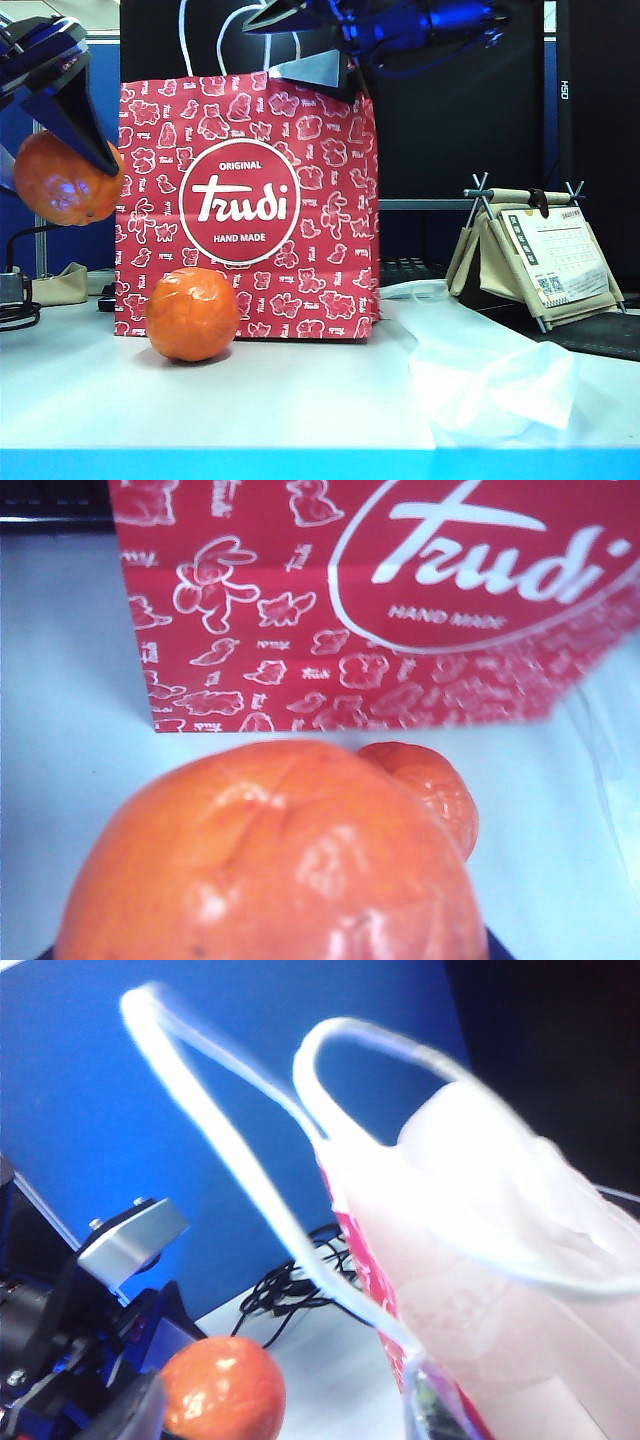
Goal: Open the paper bag and put two oranges into the paper bag.
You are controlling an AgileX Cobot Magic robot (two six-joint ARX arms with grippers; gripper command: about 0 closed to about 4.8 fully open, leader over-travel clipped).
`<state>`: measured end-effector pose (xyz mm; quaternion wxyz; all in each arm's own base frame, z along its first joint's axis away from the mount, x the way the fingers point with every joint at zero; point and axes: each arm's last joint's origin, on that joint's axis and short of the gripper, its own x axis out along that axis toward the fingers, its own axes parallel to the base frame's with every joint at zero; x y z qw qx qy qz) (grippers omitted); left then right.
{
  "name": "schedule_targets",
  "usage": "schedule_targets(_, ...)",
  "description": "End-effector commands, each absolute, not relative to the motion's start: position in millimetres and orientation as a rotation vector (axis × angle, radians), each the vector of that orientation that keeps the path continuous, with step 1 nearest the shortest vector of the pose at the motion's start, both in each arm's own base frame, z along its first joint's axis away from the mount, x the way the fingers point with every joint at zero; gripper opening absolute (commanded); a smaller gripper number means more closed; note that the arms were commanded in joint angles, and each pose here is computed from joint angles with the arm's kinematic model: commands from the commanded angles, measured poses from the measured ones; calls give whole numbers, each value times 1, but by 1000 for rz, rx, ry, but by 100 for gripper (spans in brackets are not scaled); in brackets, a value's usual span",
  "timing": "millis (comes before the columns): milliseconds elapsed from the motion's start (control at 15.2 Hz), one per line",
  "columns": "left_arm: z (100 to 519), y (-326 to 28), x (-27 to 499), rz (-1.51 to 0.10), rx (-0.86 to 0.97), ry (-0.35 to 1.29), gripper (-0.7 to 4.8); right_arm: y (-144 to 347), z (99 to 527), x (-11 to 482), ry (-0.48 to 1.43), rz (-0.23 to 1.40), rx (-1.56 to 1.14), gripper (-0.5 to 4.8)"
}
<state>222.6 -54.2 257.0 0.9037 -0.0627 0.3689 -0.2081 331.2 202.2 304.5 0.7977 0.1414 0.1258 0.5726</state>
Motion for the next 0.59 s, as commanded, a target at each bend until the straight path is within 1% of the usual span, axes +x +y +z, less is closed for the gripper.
schedule_targets(66,260,-54,223,-450,-115,744,-5,205,324,329,207,1255,293,306)
schedule_targets(462,260,-55,222,-466,-115,743,-5,205,335,329,239,1245,274,306)
schedule_targets(528,260,-55,222,-467,-115,743,-5,203,337,325,244,1242,232,306)
schedule_targets(594,261,-55,223,-468,-115,740,-5,197,339,318,258,1165,135,306)
